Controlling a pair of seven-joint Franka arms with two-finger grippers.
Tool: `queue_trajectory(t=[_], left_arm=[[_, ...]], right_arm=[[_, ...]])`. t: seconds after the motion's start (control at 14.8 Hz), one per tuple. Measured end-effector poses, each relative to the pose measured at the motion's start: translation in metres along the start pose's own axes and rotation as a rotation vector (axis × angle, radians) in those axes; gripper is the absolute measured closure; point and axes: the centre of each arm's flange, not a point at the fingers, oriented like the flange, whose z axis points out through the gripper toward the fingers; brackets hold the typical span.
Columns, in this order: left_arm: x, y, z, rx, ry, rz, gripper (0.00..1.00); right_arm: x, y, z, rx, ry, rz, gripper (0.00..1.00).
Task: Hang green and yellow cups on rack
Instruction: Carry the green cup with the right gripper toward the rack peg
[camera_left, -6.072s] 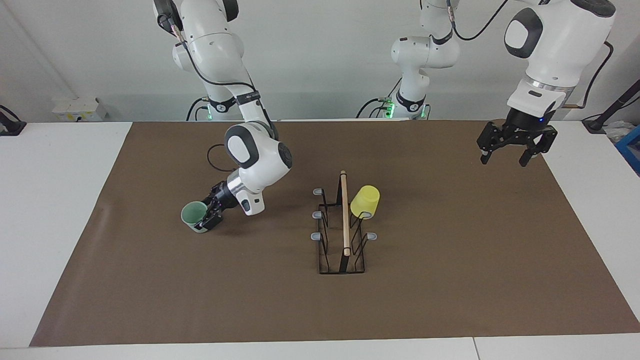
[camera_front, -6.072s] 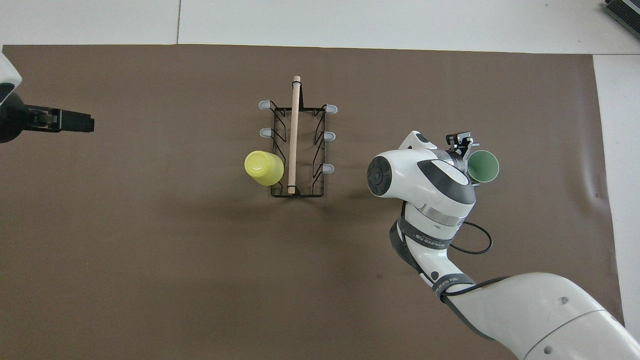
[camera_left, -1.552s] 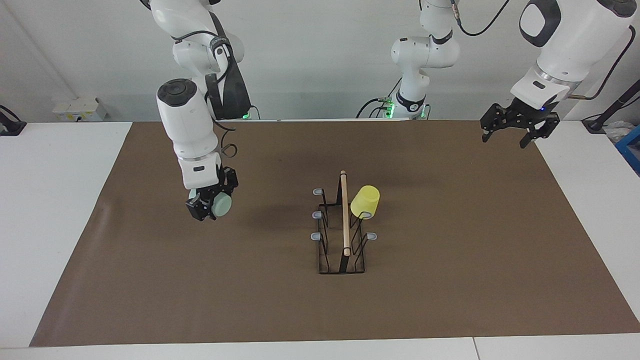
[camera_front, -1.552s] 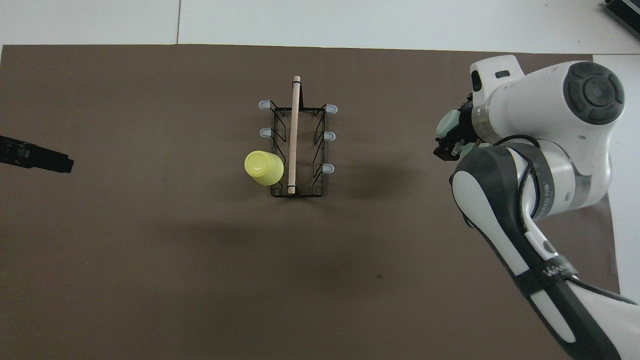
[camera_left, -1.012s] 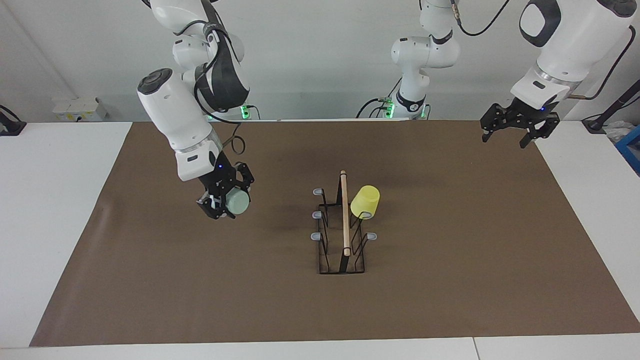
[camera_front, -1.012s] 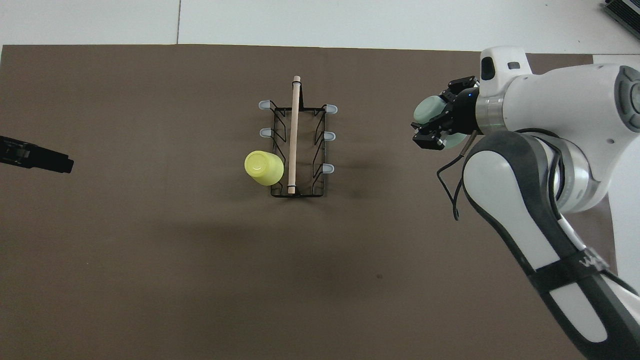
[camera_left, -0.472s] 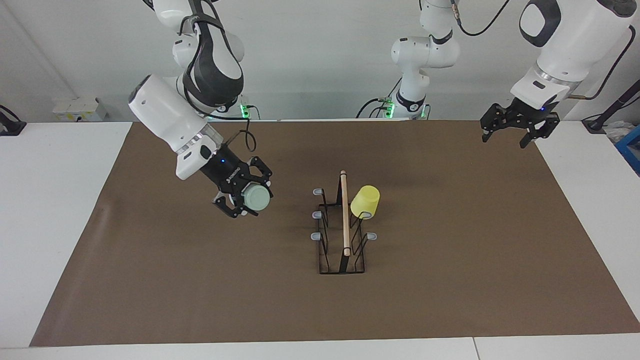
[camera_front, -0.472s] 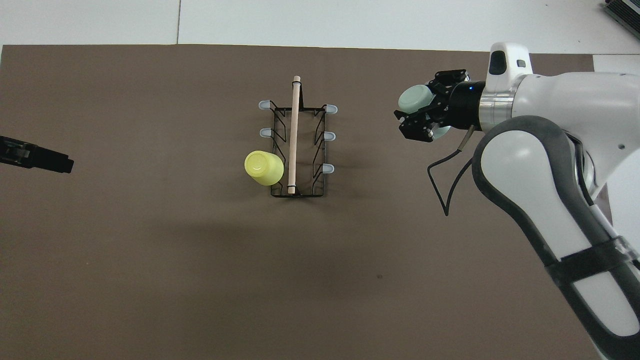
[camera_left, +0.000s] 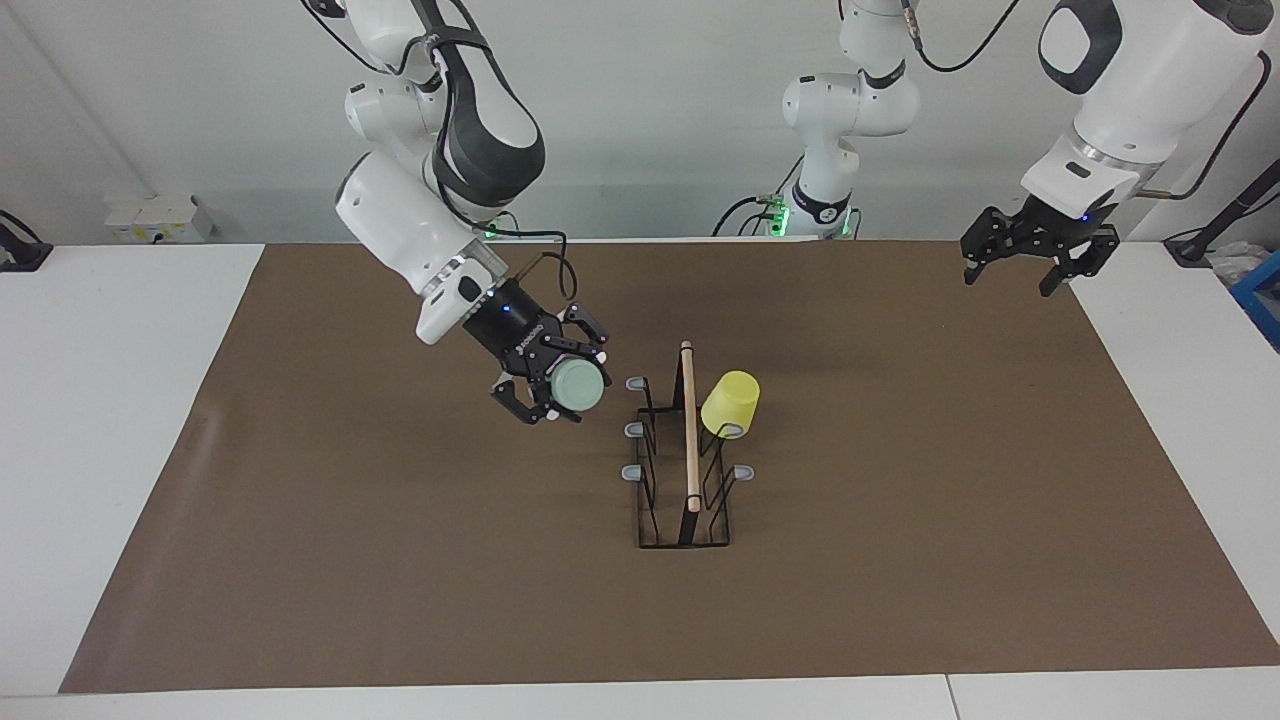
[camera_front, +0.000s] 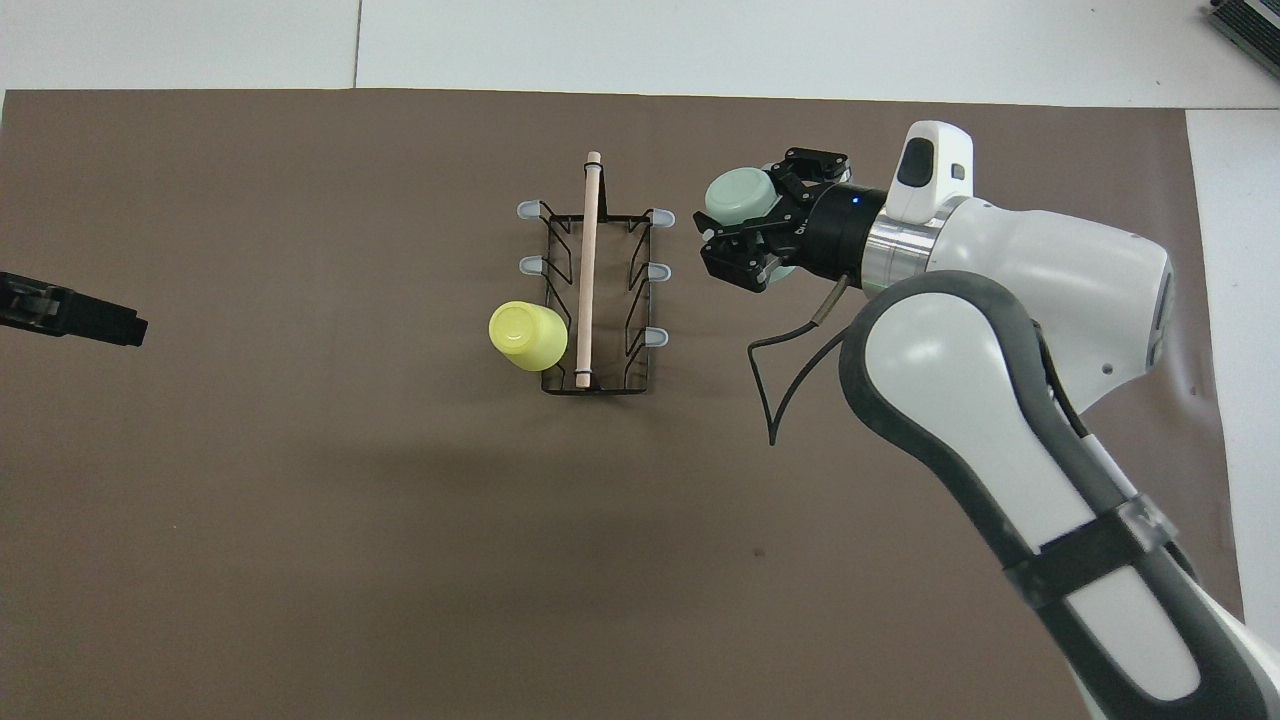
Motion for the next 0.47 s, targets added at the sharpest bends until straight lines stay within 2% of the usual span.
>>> queue_trajectory(t=[0.27, 0.47], left_arm=[[0.000, 0.000, 0.000, 0.000, 0.000, 0.000, 0.00], [0.000, 0.000, 0.000, 0.000, 0.000, 0.000, 0.00]], right_arm=[[-0.015, -0.014, 0.011, 0.001, 0.101, 0.035, 0.41], [-0.022, -0.033, 0.021, -0.010, 0.137, 0.068, 0.41]])
